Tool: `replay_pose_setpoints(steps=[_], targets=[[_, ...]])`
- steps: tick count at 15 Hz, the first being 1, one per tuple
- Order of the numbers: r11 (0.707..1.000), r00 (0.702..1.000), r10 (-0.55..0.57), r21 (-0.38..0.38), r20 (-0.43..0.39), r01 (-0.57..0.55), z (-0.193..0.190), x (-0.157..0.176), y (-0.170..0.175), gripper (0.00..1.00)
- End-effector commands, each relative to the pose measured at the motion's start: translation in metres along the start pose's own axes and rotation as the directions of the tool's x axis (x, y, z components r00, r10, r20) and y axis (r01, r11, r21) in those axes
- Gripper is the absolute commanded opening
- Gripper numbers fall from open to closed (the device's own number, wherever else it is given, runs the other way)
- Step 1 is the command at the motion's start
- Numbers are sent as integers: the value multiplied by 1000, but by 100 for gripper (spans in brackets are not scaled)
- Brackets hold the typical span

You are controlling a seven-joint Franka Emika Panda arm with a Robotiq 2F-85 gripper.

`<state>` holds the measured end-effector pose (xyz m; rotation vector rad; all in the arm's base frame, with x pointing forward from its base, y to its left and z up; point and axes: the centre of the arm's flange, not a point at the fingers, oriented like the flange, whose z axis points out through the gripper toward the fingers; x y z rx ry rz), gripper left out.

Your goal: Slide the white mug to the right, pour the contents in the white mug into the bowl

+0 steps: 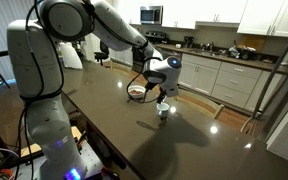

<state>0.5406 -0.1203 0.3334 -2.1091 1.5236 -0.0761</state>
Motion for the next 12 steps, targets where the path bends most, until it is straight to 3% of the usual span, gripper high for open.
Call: replay_pose_setpoints(steps=[1,5,9,10,12], targets=[[981,981,-189,-43,52,191,-29,-23,3,100],[920,929,-365,-127,69,371,-45,-40,-8,100],[857,879,-472,-202,68,475,-47,-56,-16,100],[890,908,-414,-184,57,417,-41,-47,-17,100],[876,897,-438,-194,57,440,-41,-52,-20,100]])
